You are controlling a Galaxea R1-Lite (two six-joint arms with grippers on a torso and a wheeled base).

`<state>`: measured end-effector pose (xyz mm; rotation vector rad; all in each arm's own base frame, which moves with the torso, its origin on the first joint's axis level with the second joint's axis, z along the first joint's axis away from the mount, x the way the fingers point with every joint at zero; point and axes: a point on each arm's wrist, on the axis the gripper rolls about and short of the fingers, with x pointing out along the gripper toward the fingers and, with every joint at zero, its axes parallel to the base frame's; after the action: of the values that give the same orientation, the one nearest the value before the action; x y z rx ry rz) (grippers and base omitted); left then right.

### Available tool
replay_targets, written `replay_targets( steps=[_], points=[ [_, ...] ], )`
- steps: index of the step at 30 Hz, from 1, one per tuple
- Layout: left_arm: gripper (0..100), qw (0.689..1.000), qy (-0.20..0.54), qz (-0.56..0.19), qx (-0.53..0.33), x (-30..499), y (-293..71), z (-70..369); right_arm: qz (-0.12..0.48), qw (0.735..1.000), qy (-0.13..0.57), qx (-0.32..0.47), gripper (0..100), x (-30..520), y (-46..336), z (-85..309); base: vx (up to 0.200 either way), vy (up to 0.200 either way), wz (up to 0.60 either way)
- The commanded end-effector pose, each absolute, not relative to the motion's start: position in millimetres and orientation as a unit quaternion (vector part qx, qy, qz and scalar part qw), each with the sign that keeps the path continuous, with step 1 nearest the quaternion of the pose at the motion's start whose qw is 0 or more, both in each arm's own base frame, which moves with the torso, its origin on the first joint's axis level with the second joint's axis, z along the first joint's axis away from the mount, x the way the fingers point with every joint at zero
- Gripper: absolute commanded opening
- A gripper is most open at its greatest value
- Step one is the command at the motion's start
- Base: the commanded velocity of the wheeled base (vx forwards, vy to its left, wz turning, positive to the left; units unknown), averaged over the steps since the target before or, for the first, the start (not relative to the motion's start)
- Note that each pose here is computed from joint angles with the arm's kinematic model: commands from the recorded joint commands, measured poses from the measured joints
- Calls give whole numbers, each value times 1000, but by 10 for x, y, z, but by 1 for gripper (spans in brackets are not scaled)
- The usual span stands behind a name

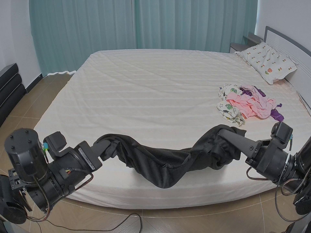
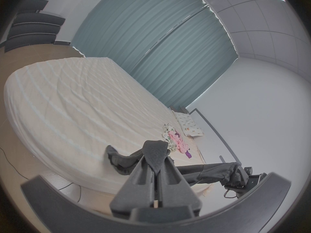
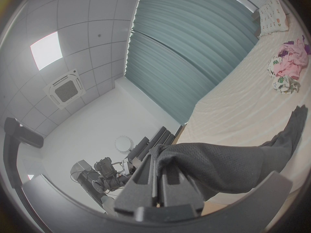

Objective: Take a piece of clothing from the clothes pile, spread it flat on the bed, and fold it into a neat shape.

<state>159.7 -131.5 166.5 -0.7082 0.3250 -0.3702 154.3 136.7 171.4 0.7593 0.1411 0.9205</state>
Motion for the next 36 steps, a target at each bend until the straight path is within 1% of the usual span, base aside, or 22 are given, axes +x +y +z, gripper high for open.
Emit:
replay_targets(
  steps=[1,4,7,8,10,12,13,15,17,19,20,24,25,32,36],
  points=[
    [0,906,96,-183,-369,1628,-1229,2163,446,818,-18,364,0,1562,1307,2281,-200,0,0],
    [0,919,87,-166,-348,1731,-1204,2453,440,820,-27,366,0,1620,1319,2650,-200,0,0],
    [0,922,74,-146,-352,1821,-1147,2736,413,831,-43,369,0,1774,1256,3037,-200,0,0],
    [0,922,68,-141,-354,1858,-1128,2830,400,837,-52,369,0,1852,1219,3174,0,0,0],
    [0,922,52,-132,-360,1899,-1076,2960,377,847,-61,369,0,2046,1191,3296,0,0,0],
    [0,923,37,-117,-364,2031,-1045,3033,344,857,-80,375,0,2362,1164,3378,0,0,0],
    [0,924,36,-113,-364,2067,-1045,3036,337,858,-84,378,0,2424,1161,3390,0,0,0],
    [0,926,39,-95,-362,2245,-1046,3006,304,868,-92,382,0,2753,1168,3380,0,0,0],
    [0,928,50,-83,-359,2372,-1064,2923,288,872,-92,384,0,2946,1207,3330,0,0,0],
    [0,928,56,-80,-359,2419,-1078,2885,281,873,-96,386,0,3020,1228,3316,0,0,0],
    [0,927,62,-75,-363,2510,-1107,2843,265,877,-93,389,0,3143,1269,3257,0,0,0],
    [0,922,75,-78,-371,2679,-1171,2787,252,883,-80,388,0,3302,1318,3112,0,0,0],
    [0,922,78,-76,-371,2794,-1204,2762,246,885,-76,387,0,3364,1313,3064,0,0,0],
    [0,923,89,-68,-367,3041,-1283,2660,226,888,-88,390,0,3473,1258,3063,200,0,0],
    [0,922,97,-62,-370,3168,-1328,2580,220,892,-72,389,0,3588,1299,2913,200,0,0]
  ],
)
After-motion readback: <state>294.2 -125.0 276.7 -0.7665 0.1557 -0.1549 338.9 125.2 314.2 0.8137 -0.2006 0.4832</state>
